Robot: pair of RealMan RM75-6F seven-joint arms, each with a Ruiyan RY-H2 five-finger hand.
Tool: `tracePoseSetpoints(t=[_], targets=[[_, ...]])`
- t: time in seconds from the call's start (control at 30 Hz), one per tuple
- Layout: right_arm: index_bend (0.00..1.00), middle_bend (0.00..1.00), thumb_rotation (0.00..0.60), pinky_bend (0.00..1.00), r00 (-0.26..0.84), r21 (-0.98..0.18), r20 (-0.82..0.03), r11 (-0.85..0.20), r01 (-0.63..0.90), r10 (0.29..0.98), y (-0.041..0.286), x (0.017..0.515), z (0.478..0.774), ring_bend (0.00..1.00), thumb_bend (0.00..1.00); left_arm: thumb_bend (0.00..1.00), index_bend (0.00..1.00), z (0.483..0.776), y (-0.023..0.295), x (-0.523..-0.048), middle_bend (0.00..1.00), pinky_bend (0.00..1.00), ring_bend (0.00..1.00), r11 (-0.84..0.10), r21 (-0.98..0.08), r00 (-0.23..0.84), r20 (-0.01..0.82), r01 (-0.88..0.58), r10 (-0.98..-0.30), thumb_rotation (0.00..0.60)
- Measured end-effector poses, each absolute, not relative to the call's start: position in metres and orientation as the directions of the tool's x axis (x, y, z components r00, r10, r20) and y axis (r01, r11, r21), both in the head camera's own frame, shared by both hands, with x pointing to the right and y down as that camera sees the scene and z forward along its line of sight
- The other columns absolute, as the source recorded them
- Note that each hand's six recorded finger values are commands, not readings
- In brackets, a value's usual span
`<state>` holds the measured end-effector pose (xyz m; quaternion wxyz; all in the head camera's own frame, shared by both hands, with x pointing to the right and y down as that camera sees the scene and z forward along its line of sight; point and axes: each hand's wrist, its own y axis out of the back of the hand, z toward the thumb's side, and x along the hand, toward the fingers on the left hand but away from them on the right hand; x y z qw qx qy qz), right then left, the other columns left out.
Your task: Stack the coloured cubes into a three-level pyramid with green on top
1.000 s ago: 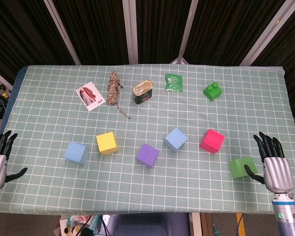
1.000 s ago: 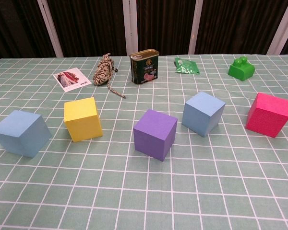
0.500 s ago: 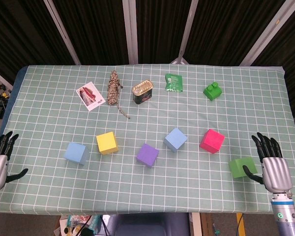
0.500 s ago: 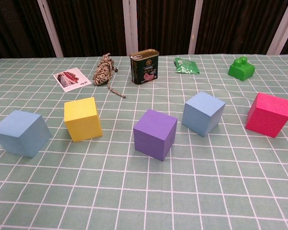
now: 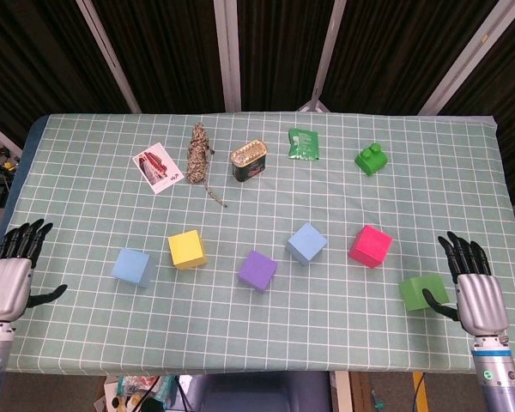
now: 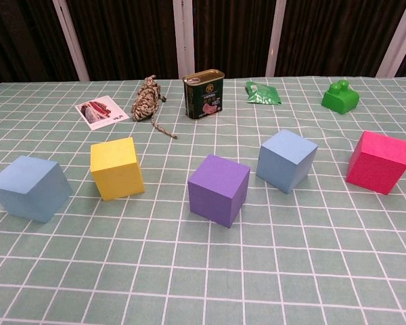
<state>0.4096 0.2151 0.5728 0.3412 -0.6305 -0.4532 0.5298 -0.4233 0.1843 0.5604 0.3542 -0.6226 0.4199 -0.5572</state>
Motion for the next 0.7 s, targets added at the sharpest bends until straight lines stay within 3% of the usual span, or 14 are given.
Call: tracePoseSetpoints(t=[0.33, 0.7], targets=[[0.0, 0.0, 0.6, 0.0, 0.023, -0.907, -0.359, -0.354, 0.227, 0.933, 0.214, 0.41, 0.572, 0.0, 0.3, 0.15, 0.03, 0.566, 0.141, -0.363, 0.13, 0.03, 0.0, -0.482, -0.863, 0.091, 0.473, -0.151, -0.876, 0.6], [0.0, 0.0, 0.6, 0.0, -0.001, -0.9, -0.37, -0.359, 0.247, 0.929, 0.213, 0.414, 0.575, 0.0, 0.29, 0.14, 0.03, 0.598, 0.112, -0.291, 0.18, 0.03, 0.0, -0.606, -0.788, 0.13, 0.593, -0.107, -0.794, 0.6]])
